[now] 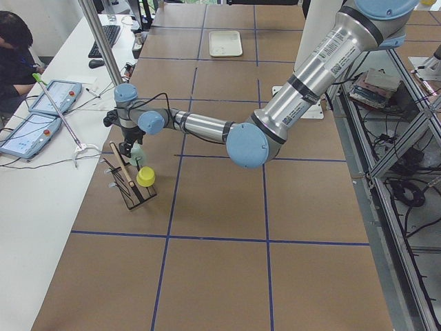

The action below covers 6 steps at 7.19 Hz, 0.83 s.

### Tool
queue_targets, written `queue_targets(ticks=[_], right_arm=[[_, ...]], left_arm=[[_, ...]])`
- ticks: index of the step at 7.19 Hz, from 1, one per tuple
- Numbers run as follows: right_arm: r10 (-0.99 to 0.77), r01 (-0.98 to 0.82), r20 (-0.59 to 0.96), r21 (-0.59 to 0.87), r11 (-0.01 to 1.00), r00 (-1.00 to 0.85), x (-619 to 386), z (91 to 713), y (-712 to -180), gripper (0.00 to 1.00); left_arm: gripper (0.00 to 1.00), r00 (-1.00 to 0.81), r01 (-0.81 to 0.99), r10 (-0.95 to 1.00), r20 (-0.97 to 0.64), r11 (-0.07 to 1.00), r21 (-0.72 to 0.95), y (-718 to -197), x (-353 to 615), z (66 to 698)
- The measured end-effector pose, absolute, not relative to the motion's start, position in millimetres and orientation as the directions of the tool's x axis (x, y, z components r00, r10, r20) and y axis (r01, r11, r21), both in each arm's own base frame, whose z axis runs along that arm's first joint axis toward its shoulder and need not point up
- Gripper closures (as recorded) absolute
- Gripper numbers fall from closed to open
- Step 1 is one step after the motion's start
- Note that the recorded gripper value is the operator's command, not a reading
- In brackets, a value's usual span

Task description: Left arm grabs green cup and hands to right arm on tray

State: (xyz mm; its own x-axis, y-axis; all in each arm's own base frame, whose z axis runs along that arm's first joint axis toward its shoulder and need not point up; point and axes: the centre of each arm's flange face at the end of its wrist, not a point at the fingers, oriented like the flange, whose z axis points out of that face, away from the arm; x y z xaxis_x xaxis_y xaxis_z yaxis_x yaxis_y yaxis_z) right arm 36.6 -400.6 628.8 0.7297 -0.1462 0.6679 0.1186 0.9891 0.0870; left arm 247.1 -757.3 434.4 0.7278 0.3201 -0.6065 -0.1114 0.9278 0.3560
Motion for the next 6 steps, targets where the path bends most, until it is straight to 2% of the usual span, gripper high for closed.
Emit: queue_targets(ticks=[2, 6], right_arm=[[-0.145, 0.118, 0.668, 0.086, 0.989, 0.73, 37, 629, -401, 0.0], [-0.145, 0.118, 0.668, 0.087, 0.989, 0.73, 37, 628, -401, 0.0]], left_arm=[[0.71, 0.728, -0.1, 0.31, -0.611, 0.93, 0.353, -758, 243, 432], [0.71, 0.732, -0.034, 0.279, -0.621, 0.926, 0.377, -749, 182, 394]])
